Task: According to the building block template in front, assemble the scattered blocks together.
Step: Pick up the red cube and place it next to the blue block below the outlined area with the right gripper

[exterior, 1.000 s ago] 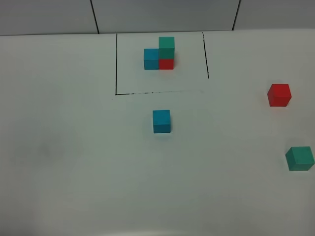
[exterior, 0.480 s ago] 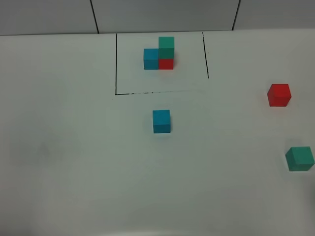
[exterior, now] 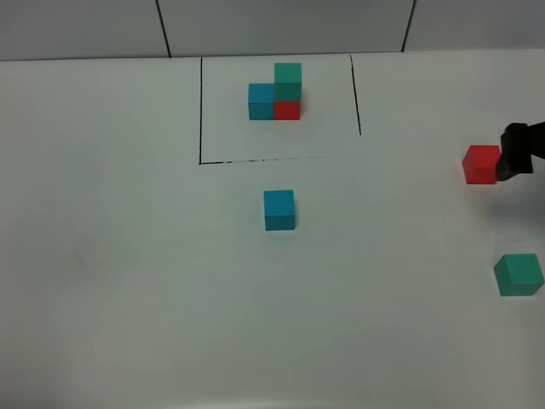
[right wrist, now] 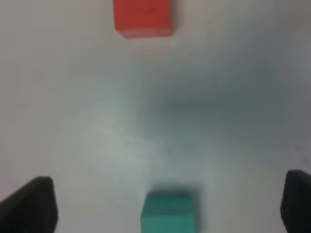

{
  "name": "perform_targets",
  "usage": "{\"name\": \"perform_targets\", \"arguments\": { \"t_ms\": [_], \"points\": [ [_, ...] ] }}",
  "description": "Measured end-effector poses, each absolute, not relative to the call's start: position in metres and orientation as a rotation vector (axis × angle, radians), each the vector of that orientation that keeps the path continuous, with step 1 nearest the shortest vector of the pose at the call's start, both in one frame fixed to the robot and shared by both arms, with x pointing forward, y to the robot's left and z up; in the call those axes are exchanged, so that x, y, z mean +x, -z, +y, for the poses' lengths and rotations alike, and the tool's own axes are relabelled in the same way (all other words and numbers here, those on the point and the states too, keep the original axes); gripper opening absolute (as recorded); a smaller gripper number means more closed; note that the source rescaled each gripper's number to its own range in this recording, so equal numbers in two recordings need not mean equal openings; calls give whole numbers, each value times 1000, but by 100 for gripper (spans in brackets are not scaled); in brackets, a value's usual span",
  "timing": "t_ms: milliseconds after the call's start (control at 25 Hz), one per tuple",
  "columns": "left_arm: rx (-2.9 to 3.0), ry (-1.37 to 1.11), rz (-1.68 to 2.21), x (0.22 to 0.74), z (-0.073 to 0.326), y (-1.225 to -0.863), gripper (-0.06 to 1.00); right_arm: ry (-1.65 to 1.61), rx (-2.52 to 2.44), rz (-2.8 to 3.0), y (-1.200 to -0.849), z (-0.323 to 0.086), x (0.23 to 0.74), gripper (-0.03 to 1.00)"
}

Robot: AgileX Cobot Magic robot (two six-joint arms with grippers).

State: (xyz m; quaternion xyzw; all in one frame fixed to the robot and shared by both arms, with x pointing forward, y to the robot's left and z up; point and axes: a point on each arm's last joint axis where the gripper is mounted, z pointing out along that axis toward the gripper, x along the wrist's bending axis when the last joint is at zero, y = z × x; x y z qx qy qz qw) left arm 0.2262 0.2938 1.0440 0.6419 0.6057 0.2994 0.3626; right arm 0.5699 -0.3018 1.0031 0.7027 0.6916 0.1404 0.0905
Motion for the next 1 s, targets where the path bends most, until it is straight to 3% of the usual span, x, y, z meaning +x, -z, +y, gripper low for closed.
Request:
{"name": "perform_targets", "arguments": {
  "t_ms": [120, 360, 1000],
  "points": [
    [1653, -771, 1559, 226, 294, -1044, 76, -380, 2088, 2110, -980, -302, 597, 82],
    [1653, -771, 1559, 226, 294, -1044, 76, -368, 2080, 2149, -972, -298, 635, 81],
    [1652, -770, 1560, 226, 294, -1044, 76, -375, 2051, 2167, -921, -293, 671, 74]
  ]
}}
